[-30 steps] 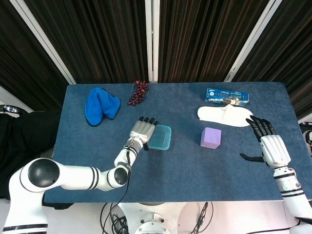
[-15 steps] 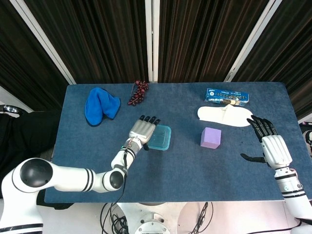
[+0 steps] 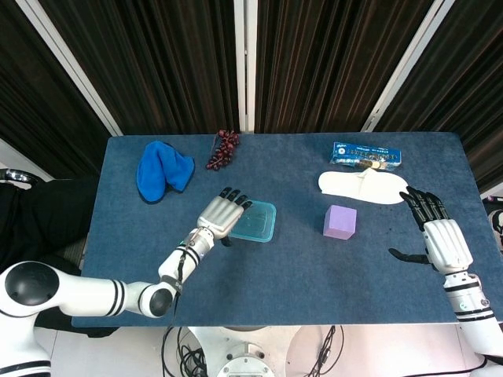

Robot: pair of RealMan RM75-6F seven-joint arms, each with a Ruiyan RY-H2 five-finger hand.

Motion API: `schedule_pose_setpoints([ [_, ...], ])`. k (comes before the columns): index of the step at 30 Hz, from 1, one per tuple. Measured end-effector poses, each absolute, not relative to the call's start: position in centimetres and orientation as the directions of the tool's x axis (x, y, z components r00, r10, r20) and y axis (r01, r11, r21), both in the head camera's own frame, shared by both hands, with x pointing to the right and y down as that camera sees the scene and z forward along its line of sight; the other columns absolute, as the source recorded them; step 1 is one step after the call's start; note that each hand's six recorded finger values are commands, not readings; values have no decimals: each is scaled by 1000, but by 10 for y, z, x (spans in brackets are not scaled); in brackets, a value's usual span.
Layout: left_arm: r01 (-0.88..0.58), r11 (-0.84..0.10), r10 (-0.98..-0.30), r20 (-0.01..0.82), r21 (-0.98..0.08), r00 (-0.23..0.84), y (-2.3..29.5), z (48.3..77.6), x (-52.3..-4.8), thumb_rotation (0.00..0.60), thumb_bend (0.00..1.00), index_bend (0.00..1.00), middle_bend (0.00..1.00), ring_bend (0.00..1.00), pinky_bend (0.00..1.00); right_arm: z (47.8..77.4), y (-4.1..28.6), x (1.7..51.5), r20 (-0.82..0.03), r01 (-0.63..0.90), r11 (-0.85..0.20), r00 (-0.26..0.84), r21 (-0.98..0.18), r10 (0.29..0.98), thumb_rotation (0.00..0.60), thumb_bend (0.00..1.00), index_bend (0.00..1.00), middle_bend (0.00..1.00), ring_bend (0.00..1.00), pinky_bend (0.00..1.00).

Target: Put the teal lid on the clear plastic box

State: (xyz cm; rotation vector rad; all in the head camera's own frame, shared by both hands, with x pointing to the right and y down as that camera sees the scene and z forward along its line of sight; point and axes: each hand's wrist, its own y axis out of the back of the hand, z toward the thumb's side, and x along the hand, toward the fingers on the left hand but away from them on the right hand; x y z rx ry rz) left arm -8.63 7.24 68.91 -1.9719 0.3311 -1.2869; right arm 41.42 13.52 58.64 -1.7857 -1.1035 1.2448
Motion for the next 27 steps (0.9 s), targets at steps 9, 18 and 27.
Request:
schedule_pose_setpoints([
  [9, 192, -725, -548, 722, -662, 422, 77, 705, -96, 600, 0, 160, 126, 0, 0, 588, 136, 413, -371, 255, -407, 178, -877, 911, 600, 0, 0, 0, 0, 0],
  [18, 205, -735, -531, 737, -646, 418, 81, 708, -96, 600, 0, 159, 153, 0, 0, 587, 137, 412, -370, 254, -405, 178, -878, 912, 600, 0, 0, 0, 0, 0],
  [27, 188, -697, -566, 692, -692, 448, 80, 688, -96, 600, 0, 165, 154, 0, 0, 583, 137, 414, -354, 260, -391, 176, -883, 918, 600, 0, 0, 0, 0, 0],
])
